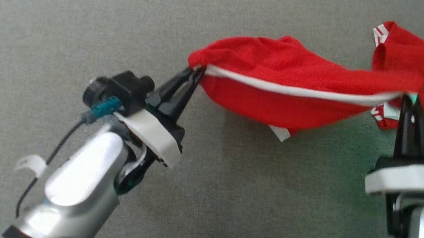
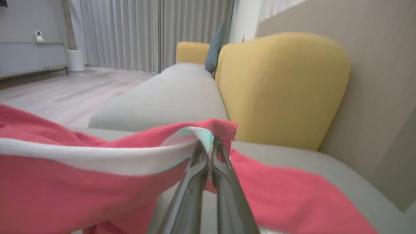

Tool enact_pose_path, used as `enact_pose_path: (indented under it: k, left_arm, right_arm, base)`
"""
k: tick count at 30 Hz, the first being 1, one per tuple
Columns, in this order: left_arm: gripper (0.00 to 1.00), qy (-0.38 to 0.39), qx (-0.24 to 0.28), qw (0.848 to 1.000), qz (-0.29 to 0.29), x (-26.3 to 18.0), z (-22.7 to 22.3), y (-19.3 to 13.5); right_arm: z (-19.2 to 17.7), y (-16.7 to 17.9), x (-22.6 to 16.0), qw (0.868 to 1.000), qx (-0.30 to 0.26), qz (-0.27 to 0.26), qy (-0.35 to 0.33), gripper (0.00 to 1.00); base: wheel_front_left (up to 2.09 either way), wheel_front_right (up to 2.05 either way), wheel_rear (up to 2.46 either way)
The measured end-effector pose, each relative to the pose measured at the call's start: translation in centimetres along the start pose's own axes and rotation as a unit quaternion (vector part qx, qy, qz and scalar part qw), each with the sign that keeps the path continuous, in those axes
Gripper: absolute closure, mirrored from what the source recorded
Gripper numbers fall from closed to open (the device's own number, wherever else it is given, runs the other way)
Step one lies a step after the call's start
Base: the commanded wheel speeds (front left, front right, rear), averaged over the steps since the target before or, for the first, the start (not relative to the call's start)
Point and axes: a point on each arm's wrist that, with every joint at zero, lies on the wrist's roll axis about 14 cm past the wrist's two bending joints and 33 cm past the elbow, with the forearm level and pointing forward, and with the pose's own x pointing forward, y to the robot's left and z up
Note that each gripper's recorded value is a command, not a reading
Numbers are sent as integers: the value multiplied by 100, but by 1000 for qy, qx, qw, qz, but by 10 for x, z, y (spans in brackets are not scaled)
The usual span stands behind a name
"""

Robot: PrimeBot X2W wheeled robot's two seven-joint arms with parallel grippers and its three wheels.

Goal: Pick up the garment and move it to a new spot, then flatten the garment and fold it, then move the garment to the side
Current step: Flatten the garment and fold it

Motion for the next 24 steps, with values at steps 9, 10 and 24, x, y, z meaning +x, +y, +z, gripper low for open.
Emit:
enact_pose_path:
  k: [9,10,24]
  left_arm:
    - [100,-131,68,989,-1,-5,103,-1]
    - [100,-150,75,986,1,-6,117,-1]
    - [100,-233,101,967,27,-53,204,-16]
  right_arm:
    - [133,4,16,982,-65,33,-175,100]
    - [148,5,14,978,-69,34,-193,100]
    - [193,14,-36,973,-46,45,-222,100]
  base:
    - [0,0,0]
    - [0,0,0]
    - [0,0,0]
